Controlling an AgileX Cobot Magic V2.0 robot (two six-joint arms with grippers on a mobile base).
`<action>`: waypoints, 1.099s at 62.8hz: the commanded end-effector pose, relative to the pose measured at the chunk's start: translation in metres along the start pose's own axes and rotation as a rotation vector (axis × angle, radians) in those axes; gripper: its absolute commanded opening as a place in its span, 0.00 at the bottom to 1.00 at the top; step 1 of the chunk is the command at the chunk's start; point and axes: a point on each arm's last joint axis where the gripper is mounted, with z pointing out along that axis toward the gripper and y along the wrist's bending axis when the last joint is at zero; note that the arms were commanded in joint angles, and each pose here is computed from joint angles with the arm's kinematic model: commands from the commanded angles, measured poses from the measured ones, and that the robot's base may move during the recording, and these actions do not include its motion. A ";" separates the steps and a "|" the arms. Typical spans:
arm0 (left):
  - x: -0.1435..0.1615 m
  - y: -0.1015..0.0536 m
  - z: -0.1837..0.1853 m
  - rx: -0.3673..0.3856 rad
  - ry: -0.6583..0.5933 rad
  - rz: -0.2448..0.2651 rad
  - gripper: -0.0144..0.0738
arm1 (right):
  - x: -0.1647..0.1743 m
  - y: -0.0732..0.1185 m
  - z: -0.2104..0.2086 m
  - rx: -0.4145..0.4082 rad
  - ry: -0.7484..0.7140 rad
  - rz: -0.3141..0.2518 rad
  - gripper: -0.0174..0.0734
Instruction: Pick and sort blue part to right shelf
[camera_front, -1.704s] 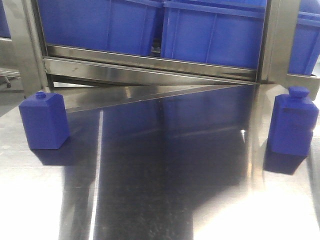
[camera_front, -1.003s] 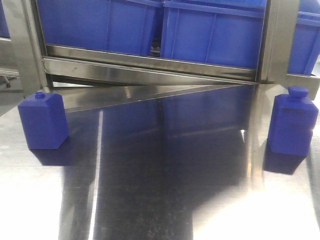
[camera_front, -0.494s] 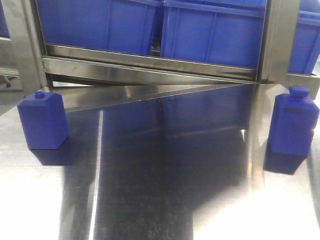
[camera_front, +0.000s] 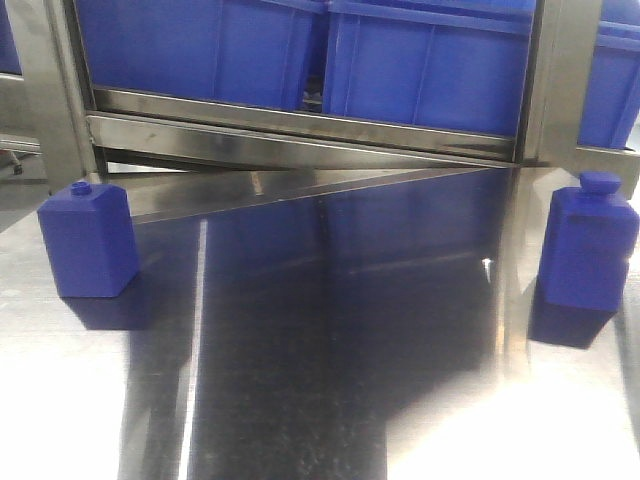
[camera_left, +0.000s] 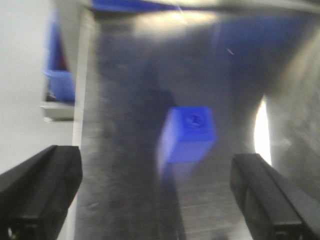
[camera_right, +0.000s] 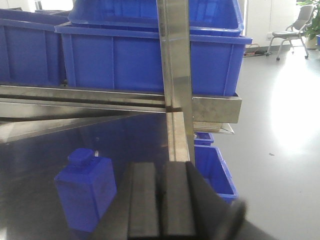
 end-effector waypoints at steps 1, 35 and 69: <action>-0.029 -0.019 0.010 0.070 -0.055 0.025 0.92 | -0.017 0.002 -0.003 -0.011 -0.128 -0.005 0.23; -0.082 -0.045 0.137 -0.020 0.413 -0.068 0.92 | -0.017 0.002 -0.003 -0.011 -0.128 -0.005 0.23; -0.043 -0.034 0.197 -0.151 0.693 -0.075 0.92 | -0.017 0.002 -0.003 -0.011 -0.128 -0.005 0.23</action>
